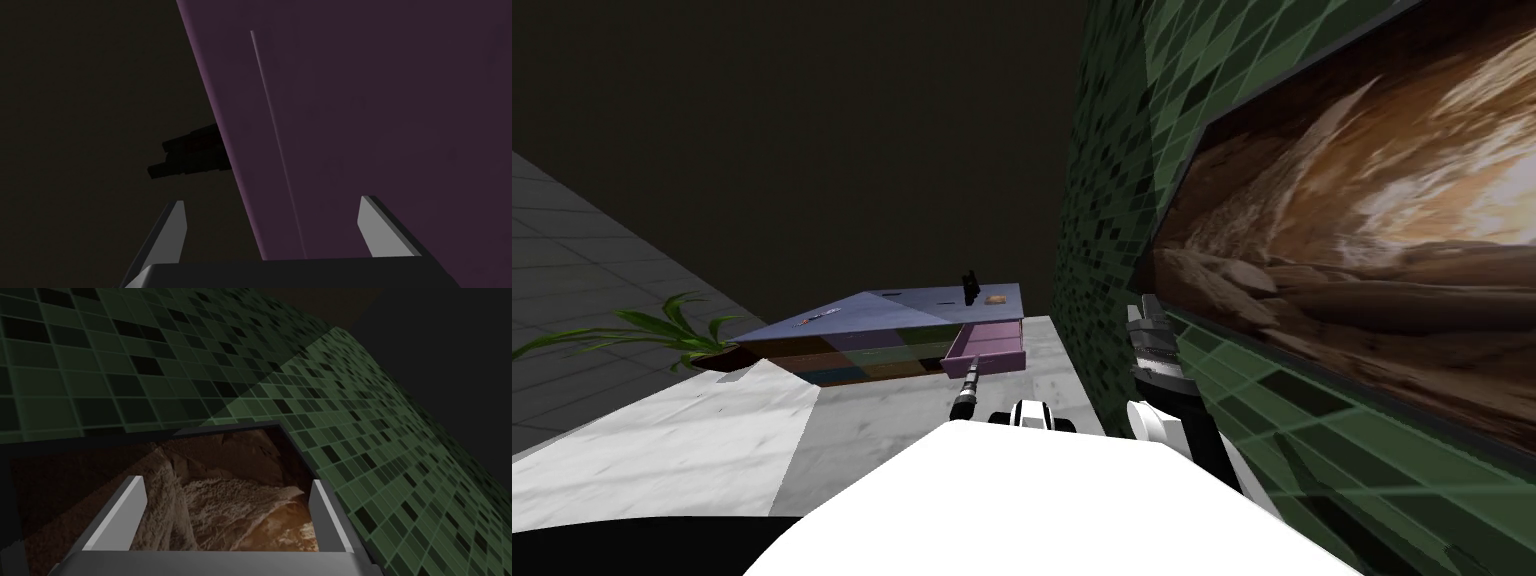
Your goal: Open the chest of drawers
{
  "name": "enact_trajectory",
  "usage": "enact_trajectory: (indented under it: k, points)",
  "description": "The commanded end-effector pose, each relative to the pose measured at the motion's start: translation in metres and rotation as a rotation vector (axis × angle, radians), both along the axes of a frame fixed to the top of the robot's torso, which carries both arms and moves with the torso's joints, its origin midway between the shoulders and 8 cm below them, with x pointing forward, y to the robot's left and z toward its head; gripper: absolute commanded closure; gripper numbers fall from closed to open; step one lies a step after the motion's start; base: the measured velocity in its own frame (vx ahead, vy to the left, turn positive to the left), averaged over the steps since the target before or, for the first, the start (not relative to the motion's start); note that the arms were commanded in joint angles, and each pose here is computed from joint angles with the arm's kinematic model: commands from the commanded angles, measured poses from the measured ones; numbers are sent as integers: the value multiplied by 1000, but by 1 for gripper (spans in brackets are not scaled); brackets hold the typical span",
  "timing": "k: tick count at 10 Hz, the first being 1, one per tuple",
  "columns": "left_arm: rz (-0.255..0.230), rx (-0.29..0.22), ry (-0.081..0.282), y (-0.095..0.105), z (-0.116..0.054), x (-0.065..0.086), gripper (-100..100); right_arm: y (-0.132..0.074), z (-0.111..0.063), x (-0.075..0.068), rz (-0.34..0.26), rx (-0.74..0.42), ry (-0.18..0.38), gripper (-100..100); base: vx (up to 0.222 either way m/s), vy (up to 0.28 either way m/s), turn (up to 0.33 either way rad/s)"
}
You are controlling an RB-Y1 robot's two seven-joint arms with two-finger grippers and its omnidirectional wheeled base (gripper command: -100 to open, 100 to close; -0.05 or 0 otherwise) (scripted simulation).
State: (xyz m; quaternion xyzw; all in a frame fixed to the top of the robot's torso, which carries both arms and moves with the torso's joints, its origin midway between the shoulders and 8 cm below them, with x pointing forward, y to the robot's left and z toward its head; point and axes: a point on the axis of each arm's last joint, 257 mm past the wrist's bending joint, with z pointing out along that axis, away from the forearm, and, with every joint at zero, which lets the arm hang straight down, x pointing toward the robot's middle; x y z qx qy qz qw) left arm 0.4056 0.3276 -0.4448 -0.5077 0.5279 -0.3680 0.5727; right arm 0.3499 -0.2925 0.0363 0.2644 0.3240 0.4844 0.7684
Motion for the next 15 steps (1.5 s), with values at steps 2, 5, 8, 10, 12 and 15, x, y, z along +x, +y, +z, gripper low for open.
enact_trajectory:
  k: [2,5,8,10,12,15]
  points:
    - [51,-6,42,30,-11,-11,-100,0,0,0,0,0,0,0,-40,-19,-82]
    - [89,5,-44,60,25,5,-100,0,0,0,0,0,0,0,-38,-23,-151]
    - [140,-7,12,88,8,-9,-100,0,0,0,0,0,0,0,-32,-17,-84]
    - [185,-9,13,116,12,-15,-100,0,0,0,0,0,0,0,-60,-38,-269]
    - [184,-8,7,116,15,-13,-100,0,0,0,0,0,0,0,-60,-40,-55]
    - [276,-14,12,173,23,-29,-100,0,0,0,0,0,0,0,-85,-70,-294]
